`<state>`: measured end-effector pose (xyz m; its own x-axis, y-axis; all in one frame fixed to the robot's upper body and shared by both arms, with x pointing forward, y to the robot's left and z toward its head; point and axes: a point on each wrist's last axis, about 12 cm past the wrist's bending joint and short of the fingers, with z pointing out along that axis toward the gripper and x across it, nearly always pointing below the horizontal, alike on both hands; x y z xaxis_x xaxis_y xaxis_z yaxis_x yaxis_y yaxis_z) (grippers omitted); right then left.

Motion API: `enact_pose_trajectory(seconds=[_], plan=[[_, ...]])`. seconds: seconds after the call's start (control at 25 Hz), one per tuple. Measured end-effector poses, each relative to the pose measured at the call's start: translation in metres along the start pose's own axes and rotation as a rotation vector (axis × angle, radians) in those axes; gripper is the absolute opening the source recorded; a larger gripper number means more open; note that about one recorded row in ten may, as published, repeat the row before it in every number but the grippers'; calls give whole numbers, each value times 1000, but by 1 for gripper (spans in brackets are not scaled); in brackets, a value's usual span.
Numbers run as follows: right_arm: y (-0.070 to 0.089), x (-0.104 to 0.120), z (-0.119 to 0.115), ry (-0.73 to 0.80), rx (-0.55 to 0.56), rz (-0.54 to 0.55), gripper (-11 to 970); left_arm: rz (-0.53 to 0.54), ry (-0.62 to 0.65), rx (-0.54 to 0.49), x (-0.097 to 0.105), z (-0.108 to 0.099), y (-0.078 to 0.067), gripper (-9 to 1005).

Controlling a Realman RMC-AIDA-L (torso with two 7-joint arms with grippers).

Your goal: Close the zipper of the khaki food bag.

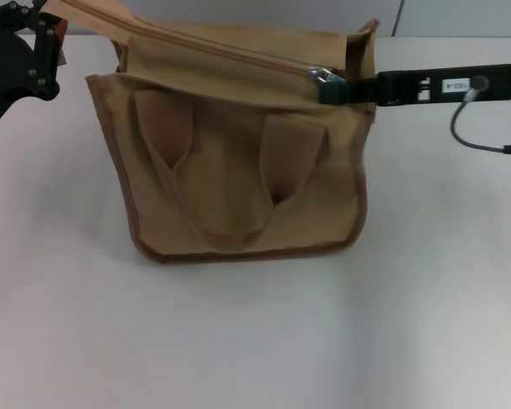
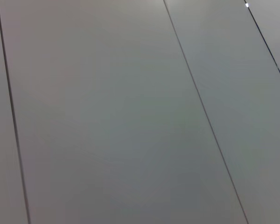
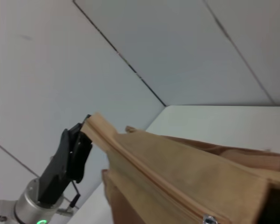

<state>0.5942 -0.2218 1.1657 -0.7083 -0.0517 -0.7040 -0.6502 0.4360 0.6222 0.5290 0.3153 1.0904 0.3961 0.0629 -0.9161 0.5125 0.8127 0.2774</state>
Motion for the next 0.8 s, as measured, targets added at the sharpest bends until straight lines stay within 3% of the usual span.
enact_pose_trajectory(seconds=[0.48,0.8], plan=[[-10,3,-21,-42,-8,58,16,-9,-4,-1,0,1,-1,102],[-21,18,-33,-149,-37,16,65,-13,-8,3,0,2,-3,105]])
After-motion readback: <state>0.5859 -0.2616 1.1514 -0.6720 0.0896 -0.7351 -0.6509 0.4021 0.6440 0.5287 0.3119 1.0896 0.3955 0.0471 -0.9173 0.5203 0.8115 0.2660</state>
